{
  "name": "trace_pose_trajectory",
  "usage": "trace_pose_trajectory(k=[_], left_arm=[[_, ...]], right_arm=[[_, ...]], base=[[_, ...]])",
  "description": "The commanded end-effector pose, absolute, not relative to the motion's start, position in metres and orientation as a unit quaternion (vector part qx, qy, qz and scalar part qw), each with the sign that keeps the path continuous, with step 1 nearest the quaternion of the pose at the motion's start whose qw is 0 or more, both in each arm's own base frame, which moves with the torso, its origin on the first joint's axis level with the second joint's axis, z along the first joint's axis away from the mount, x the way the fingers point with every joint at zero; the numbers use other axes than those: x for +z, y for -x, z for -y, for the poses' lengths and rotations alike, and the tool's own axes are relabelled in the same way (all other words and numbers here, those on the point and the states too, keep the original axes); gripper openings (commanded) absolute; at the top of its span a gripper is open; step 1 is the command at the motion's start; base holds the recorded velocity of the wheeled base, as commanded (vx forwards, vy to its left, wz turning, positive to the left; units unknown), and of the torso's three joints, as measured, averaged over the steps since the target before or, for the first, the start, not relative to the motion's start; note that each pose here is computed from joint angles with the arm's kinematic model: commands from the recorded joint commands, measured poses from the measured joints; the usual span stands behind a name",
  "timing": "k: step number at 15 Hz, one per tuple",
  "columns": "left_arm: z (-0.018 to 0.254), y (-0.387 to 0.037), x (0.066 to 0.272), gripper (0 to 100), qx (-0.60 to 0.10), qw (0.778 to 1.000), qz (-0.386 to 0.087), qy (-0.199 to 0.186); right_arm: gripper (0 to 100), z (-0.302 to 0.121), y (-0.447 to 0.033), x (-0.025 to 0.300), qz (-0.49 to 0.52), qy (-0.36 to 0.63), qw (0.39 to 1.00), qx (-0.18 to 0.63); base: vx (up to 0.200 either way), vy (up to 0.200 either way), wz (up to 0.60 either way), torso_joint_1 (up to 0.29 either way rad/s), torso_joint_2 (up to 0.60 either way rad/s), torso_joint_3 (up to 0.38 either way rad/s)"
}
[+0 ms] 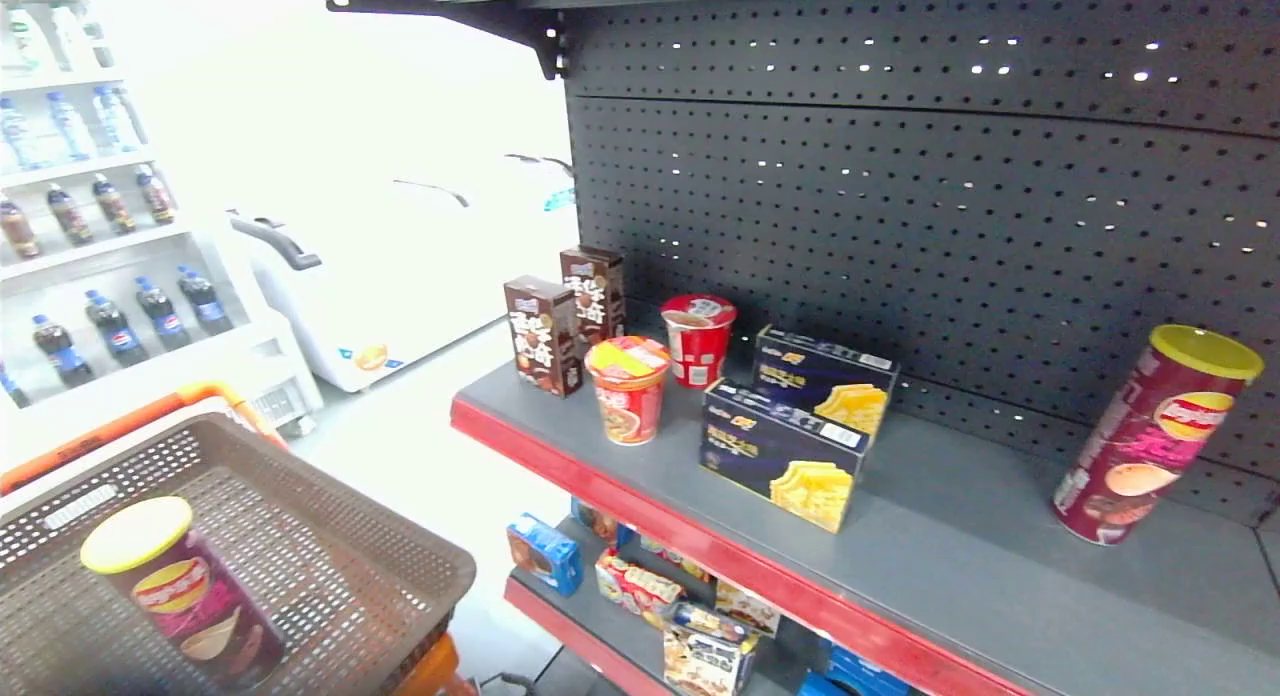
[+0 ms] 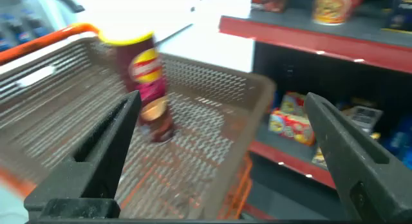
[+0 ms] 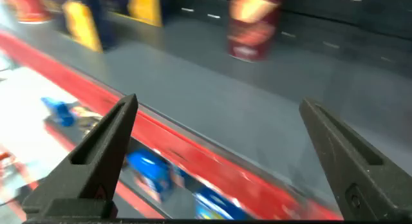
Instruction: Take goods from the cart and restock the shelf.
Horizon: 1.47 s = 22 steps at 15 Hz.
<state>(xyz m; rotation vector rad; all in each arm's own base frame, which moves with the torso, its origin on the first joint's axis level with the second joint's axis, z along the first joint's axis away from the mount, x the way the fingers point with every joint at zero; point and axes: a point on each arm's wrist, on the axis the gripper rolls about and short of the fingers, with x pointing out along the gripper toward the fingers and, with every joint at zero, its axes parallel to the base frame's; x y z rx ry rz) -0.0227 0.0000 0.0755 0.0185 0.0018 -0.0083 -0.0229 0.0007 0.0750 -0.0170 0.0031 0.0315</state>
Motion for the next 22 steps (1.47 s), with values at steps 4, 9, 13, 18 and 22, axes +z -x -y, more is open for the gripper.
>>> trace_pose_trajectory(k=[4, 9, 13, 18, 22], left_arm=[[0.000, 0.023, 0.076, 100, -0.004, 1.000, -0.001, -0.009], [0.000, 0.023, 0.076, 100, -0.008, 1.000, -0.002, -0.010], [0.000, 0.023, 0.077, 100, -0.014, 0.999, 0.002, -0.052], [-0.001, 0.027, 0.136, 100, -0.011, 0.998, 0.017, -0.053], [0.005, -0.035, 0.223, 100, -0.068, 0.996, -0.059, -0.009]], right_arm=[[100, -0.001, 0.023, 0.075, -0.002, 0.009, 1.000, 0.016], [100, -0.001, 0.023, 0.075, -0.003, 0.006, 1.000, 0.016], [100, -0.001, 0.023, 0.075, -0.003, 0.005, 1.000, 0.016], [100, -0.001, 0.023, 0.075, -0.003, 0.005, 1.000, 0.016], [100, -0.001, 0.023, 0.075, -0.003, 0.005, 1.000, 0.017]], base=[[0.000, 0.000, 0.60, 0.000, 0.00, 0.002], [0.000, 0.000, 0.24, 0.001, 0.00, 0.001], [0.000, 0.000, 0.00, 0.000, 0.00, 0.000], [0.000, 0.000, 0.00, 0.000, 0.00, 0.000], [0.000, 0.000, 0.00, 0.000, 0.00, 0.000]])
